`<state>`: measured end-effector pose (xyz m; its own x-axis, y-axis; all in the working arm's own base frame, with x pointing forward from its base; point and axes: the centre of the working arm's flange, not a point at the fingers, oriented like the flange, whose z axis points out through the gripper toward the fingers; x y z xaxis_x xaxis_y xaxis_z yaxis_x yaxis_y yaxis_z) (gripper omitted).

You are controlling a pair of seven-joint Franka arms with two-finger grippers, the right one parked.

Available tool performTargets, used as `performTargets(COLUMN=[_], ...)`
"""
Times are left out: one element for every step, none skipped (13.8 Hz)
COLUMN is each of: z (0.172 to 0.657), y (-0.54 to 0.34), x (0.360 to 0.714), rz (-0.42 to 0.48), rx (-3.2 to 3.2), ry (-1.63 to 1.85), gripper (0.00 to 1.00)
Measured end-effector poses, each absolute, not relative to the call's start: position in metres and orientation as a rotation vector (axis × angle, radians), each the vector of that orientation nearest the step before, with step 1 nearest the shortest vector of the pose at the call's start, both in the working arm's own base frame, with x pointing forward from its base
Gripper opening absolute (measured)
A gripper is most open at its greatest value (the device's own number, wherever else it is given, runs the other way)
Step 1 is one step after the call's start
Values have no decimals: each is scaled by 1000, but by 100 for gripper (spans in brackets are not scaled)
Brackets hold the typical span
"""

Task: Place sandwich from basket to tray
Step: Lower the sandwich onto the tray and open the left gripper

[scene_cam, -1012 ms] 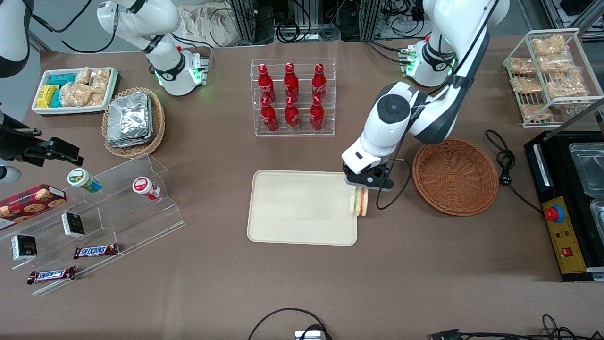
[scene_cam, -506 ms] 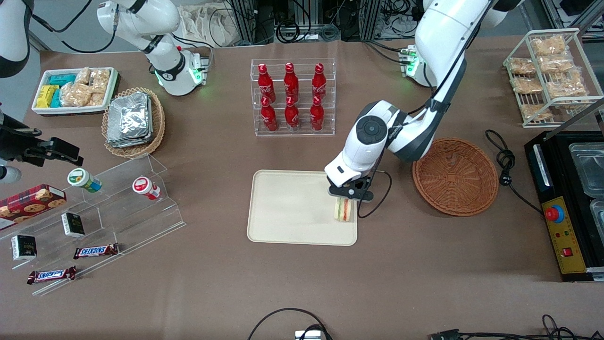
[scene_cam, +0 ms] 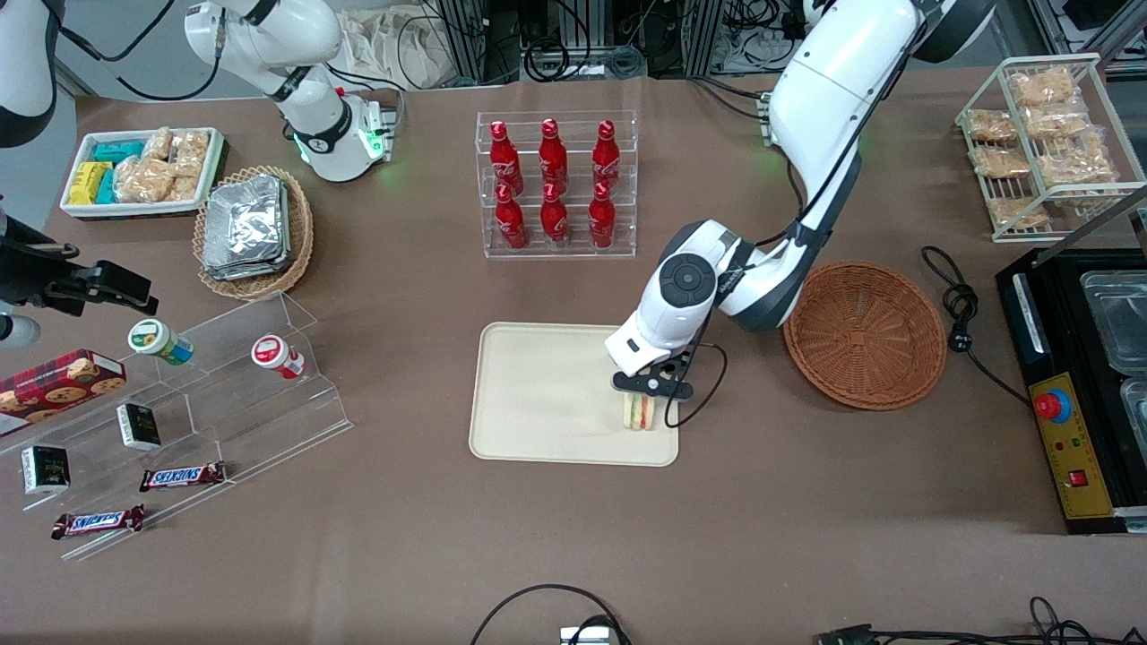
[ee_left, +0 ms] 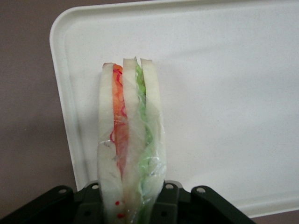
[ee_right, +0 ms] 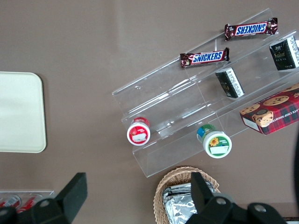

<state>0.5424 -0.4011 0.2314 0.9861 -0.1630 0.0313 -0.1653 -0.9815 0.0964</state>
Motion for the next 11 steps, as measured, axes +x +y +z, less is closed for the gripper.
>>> performTargets(z=[228,225,222,219,216,214,214,214,213,212,212], y=[-401,-402,-401,-402,-403,-405,-405,-406,-406,-406,-405], x=[543,543,542,541,540,538,538,538,538,538,538], rz=[30,24,17,10,3,-1,-1,-2,-4,-6,-8], rx=[3033,3034,3036,3038,3040,3041,3041,3042,3042,3043,3044], ry=[-250,-249,-249,-249,-248,-248,-248,-247,-246,-246,-245], gripper=[31,31,31,32,34,34,40,48,59,68,79])
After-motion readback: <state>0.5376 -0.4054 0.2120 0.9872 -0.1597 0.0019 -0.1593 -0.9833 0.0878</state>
